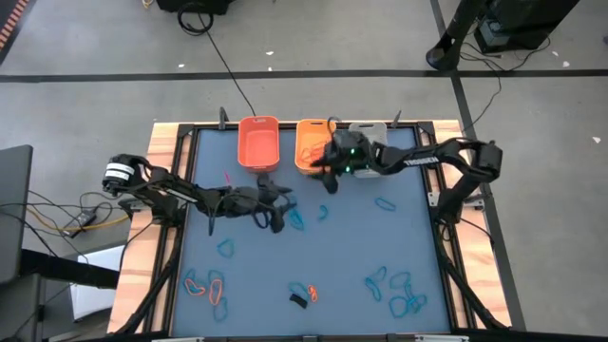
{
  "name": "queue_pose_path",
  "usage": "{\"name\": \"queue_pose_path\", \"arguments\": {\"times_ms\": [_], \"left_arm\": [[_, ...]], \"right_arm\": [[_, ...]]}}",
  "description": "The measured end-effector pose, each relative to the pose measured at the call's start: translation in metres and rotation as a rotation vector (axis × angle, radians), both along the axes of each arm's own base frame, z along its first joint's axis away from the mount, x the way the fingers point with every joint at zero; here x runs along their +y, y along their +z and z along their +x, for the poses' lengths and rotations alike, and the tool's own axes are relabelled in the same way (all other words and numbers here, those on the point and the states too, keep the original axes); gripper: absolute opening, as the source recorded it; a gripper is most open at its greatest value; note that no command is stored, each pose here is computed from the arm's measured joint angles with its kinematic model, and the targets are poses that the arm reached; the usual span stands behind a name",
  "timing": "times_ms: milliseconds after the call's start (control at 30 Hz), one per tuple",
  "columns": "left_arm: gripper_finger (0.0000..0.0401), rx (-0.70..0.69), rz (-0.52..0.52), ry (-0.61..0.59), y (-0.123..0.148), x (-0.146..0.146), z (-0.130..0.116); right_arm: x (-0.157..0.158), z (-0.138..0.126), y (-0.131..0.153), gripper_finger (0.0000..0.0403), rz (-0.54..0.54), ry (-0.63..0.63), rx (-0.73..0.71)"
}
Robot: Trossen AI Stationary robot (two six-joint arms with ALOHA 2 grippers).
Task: Sort rubber bands into baskets
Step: Put the orange rubber band into the yellow bin
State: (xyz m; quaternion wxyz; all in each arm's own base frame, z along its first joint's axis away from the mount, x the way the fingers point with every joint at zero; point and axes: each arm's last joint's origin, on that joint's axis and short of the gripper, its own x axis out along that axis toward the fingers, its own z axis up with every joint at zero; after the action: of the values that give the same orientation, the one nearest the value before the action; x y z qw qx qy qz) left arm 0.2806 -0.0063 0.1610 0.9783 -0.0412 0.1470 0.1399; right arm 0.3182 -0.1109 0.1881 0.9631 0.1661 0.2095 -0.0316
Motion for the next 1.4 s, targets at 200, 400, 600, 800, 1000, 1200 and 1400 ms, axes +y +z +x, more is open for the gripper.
{"name": "queue_pose_path", "arguments": {"times_ms": [200, 400, 600, 800, 1000, 1200, 1400], "left_arm": [[0.0223, -0.065, 0.05, -0.264, -0.007, -0.03, 0.015], [0.0213, 0.032, 0.093, -0.424, -0.041, -0.066, 0.038], [0.0213, 0.068, -0.036, -0.562, -0.062, -0.092, 0.056], [0.0212, 0.092, -0.099, -0.74, -0.07, -0.117, 0.062], [0.0211, 0.138, -0.098, -0.735, -0.069, -0.123, 0.066], [0.0195, 0.246, -0.109, -0.757, -0.066, -0.131, 0.076], [0.0178, 0.239, -0.158, -0.776, -0.057, -0.142, 0.085]], "right_arm": [[0.059, 0.011, 0.012, 0.02, 0.048, 0.101, -0.041], [0.117, -0.002, 0.035, 0.019, -0.036, 0.153, -0.033], [0.147, -0.027, 0.047, 0.0187, -0.045, 0.193, 0.078], [0.167, -0.042, 0.049, 0.0186, -0.14, 0.132, 0.142], [0.176, -0.045, 0.048, 0.0185, -0.179, 0.113, 0.15], [0.176, -0.045, 0.048, 0.0183, -0.179, 0.114, 0.149], [0.177, -0.045, 0.048, 0.0183, -0.178, 0.119, 0.15]]}}
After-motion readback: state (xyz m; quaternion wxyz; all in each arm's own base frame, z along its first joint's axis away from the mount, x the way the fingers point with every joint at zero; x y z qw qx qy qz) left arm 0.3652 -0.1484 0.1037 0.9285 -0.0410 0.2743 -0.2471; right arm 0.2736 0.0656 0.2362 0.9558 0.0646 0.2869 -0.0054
